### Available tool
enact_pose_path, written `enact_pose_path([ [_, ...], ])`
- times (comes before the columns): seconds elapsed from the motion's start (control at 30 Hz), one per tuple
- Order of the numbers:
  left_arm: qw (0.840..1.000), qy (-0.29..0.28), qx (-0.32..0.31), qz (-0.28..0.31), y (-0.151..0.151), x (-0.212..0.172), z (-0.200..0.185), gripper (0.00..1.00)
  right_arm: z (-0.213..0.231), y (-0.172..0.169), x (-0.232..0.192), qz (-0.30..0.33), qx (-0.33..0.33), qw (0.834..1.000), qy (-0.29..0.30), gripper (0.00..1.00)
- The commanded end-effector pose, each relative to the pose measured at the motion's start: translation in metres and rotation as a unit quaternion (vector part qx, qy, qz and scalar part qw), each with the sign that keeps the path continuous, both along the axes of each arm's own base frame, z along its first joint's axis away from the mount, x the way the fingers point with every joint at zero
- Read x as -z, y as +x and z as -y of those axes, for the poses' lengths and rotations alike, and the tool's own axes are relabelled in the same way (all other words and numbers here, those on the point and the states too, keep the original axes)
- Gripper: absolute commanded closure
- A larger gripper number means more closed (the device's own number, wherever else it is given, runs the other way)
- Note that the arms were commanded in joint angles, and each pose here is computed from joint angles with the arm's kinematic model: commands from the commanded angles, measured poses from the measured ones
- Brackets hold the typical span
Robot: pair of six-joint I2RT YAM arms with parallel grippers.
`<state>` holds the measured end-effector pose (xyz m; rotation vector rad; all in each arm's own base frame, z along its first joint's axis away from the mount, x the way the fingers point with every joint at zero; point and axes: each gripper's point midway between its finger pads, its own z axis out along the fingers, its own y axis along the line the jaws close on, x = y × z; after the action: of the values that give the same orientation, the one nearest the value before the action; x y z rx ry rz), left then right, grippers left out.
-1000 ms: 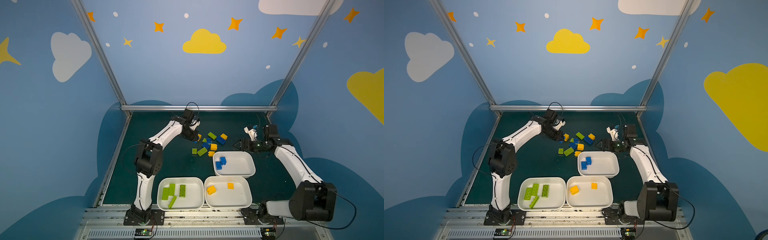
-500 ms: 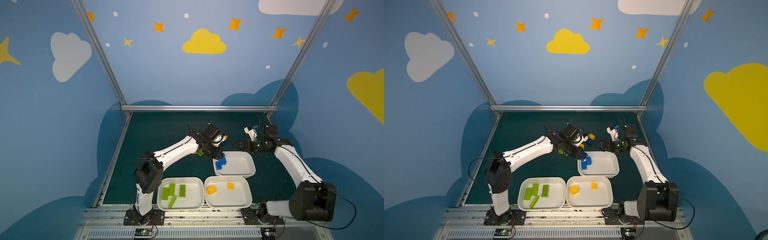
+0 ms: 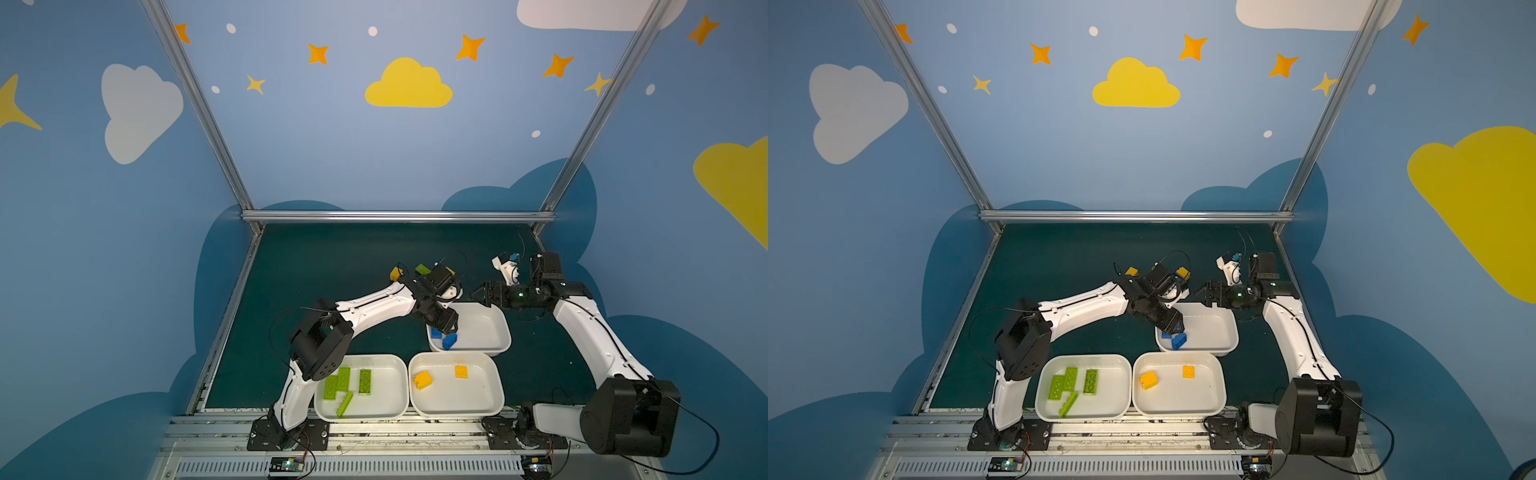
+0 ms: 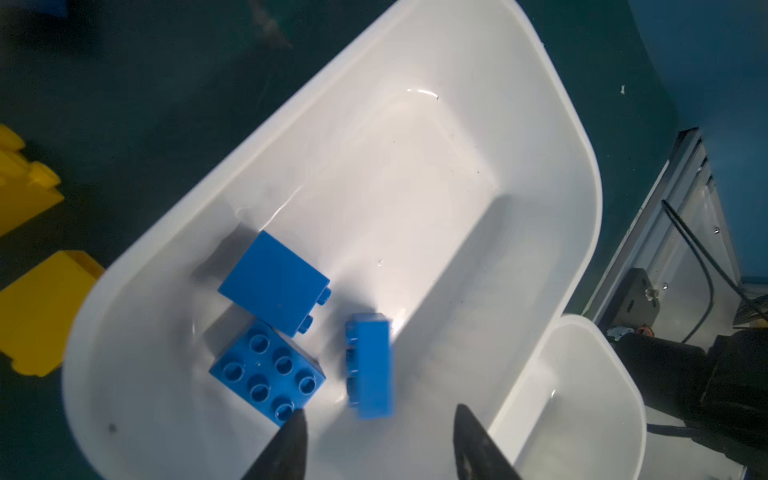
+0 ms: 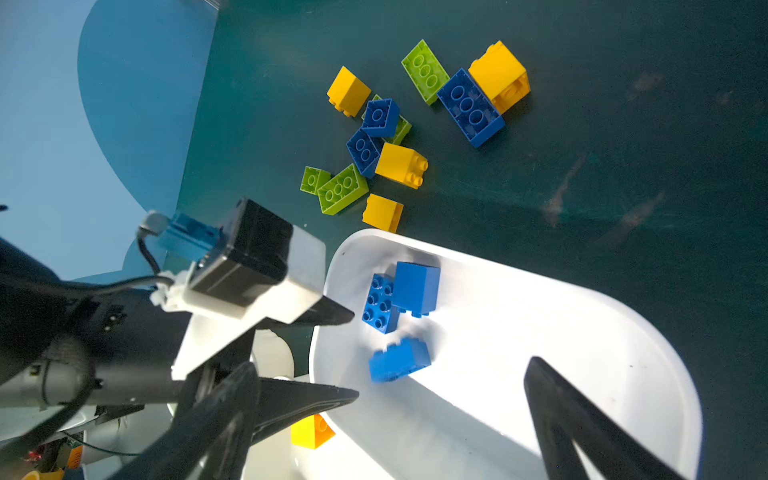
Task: Sort the legos into containers by color
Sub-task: 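Return the left gripper to the pile and grasp a lime-green brick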
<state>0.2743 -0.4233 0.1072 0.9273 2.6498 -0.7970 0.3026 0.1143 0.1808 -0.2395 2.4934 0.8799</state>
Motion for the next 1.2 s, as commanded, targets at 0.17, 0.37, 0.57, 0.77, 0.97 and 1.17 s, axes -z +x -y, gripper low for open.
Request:
enact_pose_path([
  [0.17, 0.995, 0.008, -0.095, 0.0, 0.04, -0.058, -0.077, 0.32, -0.009, -0.009, -0.001, 0.003, -0.019, 1.0, 0.015, 0.02],
  [0.37, 0.964, 0.101, -0.246, 0.014, 0.094, -0.035, -0.156, 0.31, -0.024, -0.007, 0.0, 0.002, -0.035, 0.999, 0.02, 0.02],
  [0.57, 0.937, 0.16, -0.311, -0.01, 0.113, 0.008, -0.177, 0.32, -0.034, -0.005, 0.003, -0.002, -0.045, 0.999, 0.019, 0.02],
  [0.77, 0.928, 0.174, -0.33, -0.024, 0.123, 0.042, -0.173, 0.35, -0.038, -0.004, 0.006, -0.007, -0.05, 0.999, 0.018, 0.02],
  [0.97, 0.916, 0.193, -0.35, -0.018, 0.133, 0.055, -0.18, 0.4, -0.038, -0.004, 0.007, -0.008, -0.05, 0.999, 0.017, 0.02],
  [1.17, 0.922, 0.182, -0.341, -0.029, 0.133, 0.064, -0.17, 0.41, -0.039, -0.003, 0.009, -0.011, -0.05, 0.999, 0.015, 0.02],
])
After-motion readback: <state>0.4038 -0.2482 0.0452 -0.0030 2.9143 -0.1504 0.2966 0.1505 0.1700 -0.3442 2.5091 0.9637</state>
